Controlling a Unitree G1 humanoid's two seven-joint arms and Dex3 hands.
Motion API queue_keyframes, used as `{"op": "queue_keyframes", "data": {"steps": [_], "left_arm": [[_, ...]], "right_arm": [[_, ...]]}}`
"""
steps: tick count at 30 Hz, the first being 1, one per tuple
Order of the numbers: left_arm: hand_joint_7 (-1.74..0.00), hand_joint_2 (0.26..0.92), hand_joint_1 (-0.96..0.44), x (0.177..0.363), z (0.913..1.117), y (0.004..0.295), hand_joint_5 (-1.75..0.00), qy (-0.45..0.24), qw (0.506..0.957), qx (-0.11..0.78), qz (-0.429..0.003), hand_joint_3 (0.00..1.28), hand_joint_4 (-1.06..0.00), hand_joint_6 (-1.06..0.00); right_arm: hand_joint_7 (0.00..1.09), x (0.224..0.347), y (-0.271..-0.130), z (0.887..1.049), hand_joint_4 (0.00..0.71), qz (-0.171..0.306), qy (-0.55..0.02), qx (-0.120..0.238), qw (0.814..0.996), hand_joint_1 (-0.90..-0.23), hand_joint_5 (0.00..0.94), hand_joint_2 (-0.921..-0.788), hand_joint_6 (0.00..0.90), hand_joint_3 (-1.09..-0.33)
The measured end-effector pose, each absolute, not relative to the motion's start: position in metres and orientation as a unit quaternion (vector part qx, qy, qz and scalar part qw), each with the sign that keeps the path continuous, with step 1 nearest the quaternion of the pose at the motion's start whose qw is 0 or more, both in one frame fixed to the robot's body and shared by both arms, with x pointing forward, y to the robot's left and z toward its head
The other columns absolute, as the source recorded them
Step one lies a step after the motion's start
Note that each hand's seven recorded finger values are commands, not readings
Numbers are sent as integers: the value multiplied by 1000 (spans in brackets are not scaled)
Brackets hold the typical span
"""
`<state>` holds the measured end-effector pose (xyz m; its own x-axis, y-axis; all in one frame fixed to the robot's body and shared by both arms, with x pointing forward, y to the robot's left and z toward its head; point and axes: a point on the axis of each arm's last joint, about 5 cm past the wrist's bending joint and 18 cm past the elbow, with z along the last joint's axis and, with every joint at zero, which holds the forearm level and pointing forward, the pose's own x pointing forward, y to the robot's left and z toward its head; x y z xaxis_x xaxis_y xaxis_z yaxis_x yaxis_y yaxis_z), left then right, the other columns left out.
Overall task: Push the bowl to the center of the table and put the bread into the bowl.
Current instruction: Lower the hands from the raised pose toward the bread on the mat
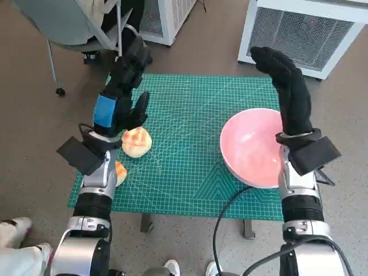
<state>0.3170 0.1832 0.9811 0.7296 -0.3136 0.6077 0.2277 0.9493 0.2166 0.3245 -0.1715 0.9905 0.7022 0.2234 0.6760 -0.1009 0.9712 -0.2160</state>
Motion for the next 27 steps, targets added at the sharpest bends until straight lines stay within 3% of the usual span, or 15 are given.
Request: {"op": "queue_keyframes", "data": {"steps": [6,13,27], "left_arm": [[-14,921,-697,317,980,184,0,-336,929,64,-144,555,-177,-220],[-14,921,-699,317,979,187,0,-335,930,65,-140,552,-177,-221],[-14,921,-700,317,975,190,0,-329,932,65,-138,549,-177,-222]], "right_arm": [[583,320,-189,983,282,63,-372,-95,921,-665,0,-921,-1,-739],[563,309,-220,972,255,10,-359,-109,927,-635,0,-921,-1,-770],[586,289,-264,947,248,-112,-298,-103,942,-603,1,-921,-1,-768]]}}
